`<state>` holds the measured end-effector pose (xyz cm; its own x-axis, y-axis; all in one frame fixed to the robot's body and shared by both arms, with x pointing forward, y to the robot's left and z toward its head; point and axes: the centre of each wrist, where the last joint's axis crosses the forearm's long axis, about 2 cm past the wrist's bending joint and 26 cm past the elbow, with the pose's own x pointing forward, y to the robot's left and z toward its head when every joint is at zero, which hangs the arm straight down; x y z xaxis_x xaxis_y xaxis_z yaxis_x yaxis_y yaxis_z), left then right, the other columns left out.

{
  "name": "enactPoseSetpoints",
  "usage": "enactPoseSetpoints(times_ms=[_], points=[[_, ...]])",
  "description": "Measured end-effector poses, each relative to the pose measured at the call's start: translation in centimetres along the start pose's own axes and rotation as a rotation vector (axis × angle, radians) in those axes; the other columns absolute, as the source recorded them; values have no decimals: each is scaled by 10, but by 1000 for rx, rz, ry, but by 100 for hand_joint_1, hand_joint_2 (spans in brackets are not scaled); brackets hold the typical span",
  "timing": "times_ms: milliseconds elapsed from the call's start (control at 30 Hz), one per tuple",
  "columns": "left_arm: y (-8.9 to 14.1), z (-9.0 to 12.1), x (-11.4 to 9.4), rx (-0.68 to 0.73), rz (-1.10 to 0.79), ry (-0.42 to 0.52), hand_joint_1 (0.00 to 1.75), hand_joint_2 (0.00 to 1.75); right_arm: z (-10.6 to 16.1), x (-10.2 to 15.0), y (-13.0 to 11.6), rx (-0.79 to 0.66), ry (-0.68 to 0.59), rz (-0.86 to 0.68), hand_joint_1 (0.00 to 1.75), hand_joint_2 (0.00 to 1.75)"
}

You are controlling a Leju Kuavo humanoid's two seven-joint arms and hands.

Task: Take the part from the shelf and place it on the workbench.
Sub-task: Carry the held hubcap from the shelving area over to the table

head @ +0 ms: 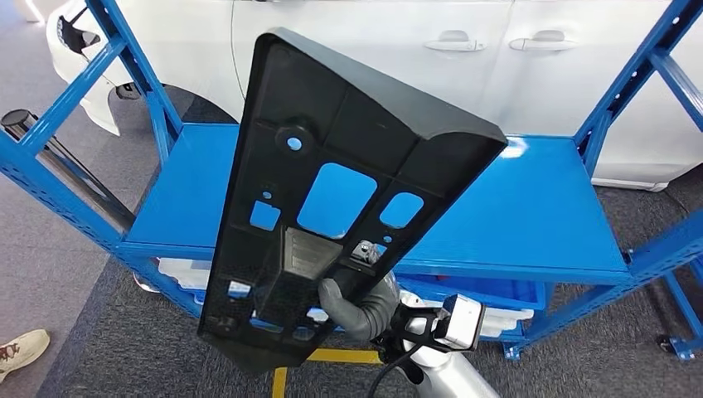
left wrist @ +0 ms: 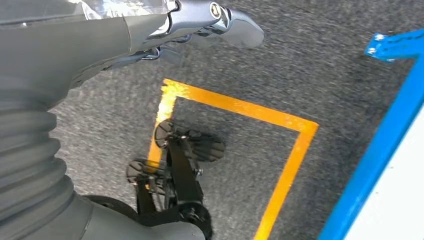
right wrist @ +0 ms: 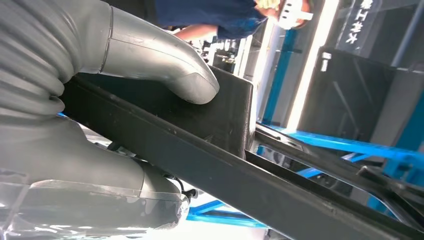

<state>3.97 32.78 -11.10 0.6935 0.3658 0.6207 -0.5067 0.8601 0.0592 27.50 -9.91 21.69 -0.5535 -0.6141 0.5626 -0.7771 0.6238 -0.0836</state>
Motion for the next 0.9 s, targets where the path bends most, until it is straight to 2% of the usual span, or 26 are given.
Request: enactPoseSetpoints(times_ms=[167,467,900], points=[[1,0,0,3,-2,5,0,175,0,3,-1,-3,-15,-10,175,175],[1,-2,4,3,-6,5,0,175,-12,24,-11,-38,-114,19,175,175],[-2,-1,2,-25,-29,17,0,175,-18,34,-12,-58,-163,41,175,175]])
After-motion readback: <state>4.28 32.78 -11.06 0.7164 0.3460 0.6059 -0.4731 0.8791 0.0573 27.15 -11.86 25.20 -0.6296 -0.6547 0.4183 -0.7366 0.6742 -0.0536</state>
